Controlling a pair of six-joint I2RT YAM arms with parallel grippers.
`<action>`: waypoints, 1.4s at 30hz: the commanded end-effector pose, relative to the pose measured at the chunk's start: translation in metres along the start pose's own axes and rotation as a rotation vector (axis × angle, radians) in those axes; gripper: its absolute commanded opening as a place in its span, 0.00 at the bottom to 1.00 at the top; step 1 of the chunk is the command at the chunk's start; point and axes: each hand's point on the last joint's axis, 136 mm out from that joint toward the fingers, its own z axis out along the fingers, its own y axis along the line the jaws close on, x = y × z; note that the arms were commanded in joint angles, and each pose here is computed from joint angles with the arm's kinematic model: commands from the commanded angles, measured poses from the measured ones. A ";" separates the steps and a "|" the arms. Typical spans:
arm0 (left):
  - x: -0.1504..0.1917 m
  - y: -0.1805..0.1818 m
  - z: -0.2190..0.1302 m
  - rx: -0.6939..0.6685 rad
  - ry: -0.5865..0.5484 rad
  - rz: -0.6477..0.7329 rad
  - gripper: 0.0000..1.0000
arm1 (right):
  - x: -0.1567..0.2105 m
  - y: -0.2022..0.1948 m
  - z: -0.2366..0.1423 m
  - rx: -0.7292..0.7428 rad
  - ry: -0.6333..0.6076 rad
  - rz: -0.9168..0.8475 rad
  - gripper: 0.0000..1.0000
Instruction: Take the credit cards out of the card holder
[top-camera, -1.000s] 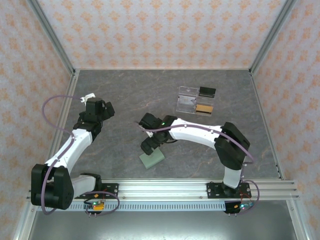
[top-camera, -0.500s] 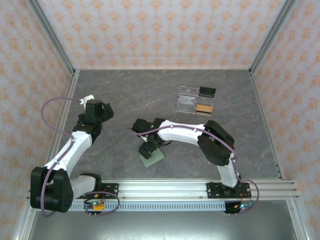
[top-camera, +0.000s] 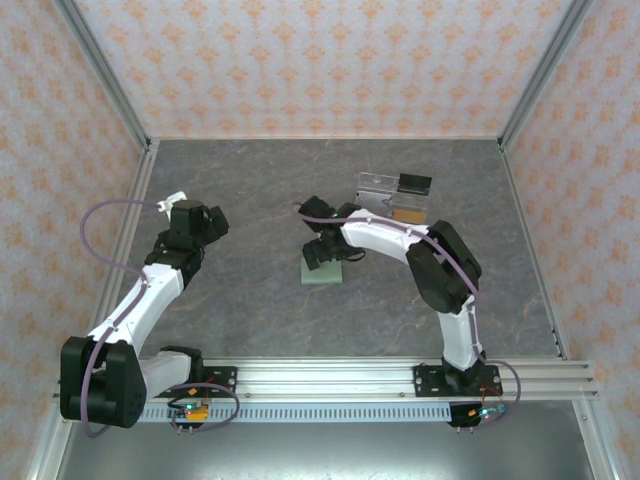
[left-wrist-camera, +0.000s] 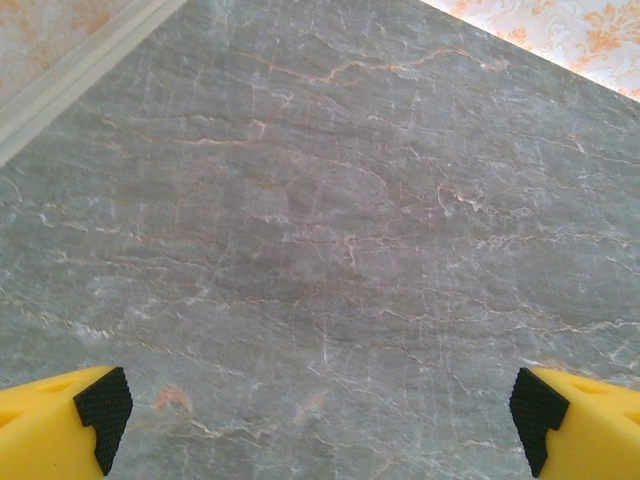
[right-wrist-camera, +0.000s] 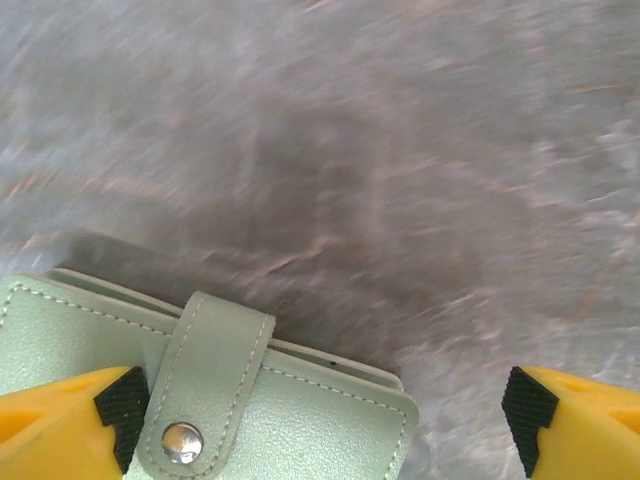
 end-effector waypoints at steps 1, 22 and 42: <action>0.020 -0.002 0.003 0.008 0.085 -0.057 1.00 | -0.009 0.007 -0.013 -0.150 -0.020 0.127 0.92; 0.094 -0.068 -0.006 0.226 0.391 -0.169 0.99 | 0.013 0.019 -0.022 -0.255 0.051 0.230 0.67; 0.177 -0.140 -0.026 0.391 0.714 -0.105 0.63 | 0.024 0.015 -0.033 -0.327 0.042 0.289 0.48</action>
